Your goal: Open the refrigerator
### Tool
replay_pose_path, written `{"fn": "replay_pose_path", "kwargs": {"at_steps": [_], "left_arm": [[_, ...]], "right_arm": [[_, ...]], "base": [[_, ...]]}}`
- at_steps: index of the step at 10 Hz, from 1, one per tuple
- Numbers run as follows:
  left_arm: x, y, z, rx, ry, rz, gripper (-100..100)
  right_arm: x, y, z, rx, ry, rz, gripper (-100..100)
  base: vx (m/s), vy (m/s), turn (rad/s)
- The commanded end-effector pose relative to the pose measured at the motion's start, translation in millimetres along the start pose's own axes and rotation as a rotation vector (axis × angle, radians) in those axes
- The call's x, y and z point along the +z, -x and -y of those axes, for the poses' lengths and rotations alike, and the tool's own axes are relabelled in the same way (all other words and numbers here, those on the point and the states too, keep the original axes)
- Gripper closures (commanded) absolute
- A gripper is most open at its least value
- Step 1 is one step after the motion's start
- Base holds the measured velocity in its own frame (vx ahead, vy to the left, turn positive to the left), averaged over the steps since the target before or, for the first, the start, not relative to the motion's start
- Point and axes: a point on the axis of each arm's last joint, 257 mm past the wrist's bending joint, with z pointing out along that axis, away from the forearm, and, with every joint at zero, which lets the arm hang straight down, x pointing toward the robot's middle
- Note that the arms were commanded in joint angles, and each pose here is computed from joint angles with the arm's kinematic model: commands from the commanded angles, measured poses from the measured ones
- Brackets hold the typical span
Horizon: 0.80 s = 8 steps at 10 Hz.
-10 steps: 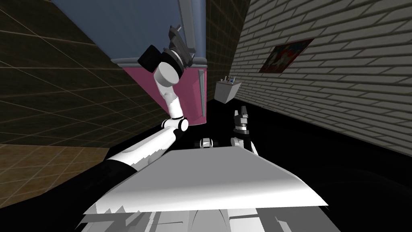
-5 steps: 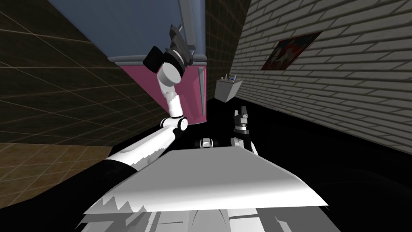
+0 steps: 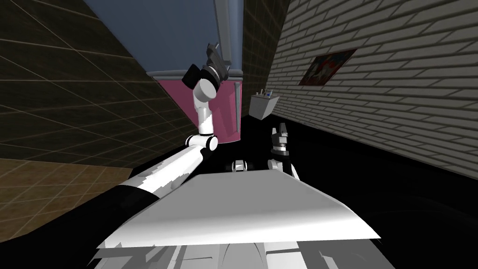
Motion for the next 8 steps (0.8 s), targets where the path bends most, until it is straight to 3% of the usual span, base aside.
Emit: {"fn": "replay_pose_path", "kwargs": {"at_steps": [1,4,5,7,8], "left_arm": [[18.5,-29.2,11.3,-0.005,-0.035,-0.059,100],[25.0,-8.8,-2.5,-0.02,-0.031,-0.02,100],[24.8,-9.1,2.9,-0.02,-0.052,-0.021,100],[24.8,-9.1,2.9,-0.02,-0.052,-0.021,100],[31.8,-15.6,-2.0,-0.007,-0.043,-0.04,100]], "right_arm": [[0.1,0.0,-0.1,0.0,0.0,0.0,0],[0.1,0.0,0.0,0.0,0.0,0.0,0],[0.0,0.0,0.0,0.0,0.0,0.0,0],[0.0,0.0,0.0,0.0,0.0,0.0,0],[0.0,0.0,0.0,0.0,0.0,0.0,0]], "base": [[-0.264,0.161,-0.057],[-0.062,0.035,0.004],[0.022,-0.014,-0.006],[0.02,-0.01,-0.005],[-0.121,0.073,-0.03]]}}
